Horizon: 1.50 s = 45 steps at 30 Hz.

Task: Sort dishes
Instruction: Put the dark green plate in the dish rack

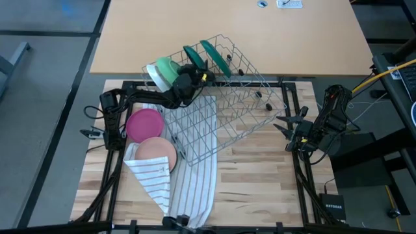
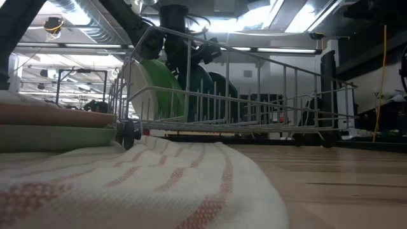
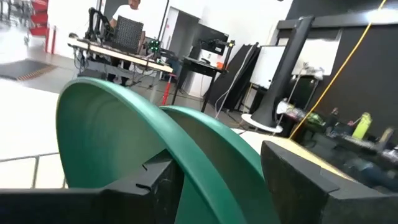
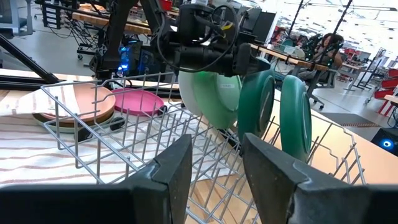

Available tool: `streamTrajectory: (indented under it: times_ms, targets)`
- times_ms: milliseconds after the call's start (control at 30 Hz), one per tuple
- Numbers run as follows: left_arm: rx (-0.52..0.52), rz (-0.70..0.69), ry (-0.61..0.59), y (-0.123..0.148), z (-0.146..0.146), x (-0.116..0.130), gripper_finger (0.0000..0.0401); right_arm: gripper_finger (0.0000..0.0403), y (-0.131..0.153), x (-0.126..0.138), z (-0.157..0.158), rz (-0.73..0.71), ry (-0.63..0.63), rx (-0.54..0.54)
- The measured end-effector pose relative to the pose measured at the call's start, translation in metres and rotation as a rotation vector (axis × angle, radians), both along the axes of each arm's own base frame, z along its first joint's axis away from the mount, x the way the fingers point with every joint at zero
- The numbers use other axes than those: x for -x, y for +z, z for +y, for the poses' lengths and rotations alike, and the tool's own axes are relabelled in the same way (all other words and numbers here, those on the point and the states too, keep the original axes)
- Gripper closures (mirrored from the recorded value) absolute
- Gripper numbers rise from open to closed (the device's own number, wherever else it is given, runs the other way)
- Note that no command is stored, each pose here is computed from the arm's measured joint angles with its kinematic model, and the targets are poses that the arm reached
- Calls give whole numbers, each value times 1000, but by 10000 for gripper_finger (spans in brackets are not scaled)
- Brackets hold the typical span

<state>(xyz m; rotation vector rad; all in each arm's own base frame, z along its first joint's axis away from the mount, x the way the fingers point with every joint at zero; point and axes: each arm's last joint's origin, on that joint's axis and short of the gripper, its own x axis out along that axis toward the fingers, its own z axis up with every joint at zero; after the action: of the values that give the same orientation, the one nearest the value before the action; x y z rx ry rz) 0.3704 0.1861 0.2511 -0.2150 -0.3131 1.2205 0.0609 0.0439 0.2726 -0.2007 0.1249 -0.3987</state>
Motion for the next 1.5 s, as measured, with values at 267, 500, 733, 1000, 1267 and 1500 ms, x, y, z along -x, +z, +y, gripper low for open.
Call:
streamTrajectory:
  times_ms: [267,500,733,1000,1267,1500]
  targets:
    - [-34,134,35,0,-17,-6,198,258,0,0,0,0,0,0]
    - [-57,198,17,0,-30,-12,198,258,0,0,0,0,0,0]
    - [-78,269,62,2,-42,-15,198,258,0,0,0,0,0,0]
    - [-51,289,147,1,-50,-15,198,258,0,0,0,0,0,0]
    - [26,127,263,1,-50,-11,198,258,0,0,0,0,0,0]
    - [46,40,267,1,-50,-11,198,258,0,0,0,0,0,0]
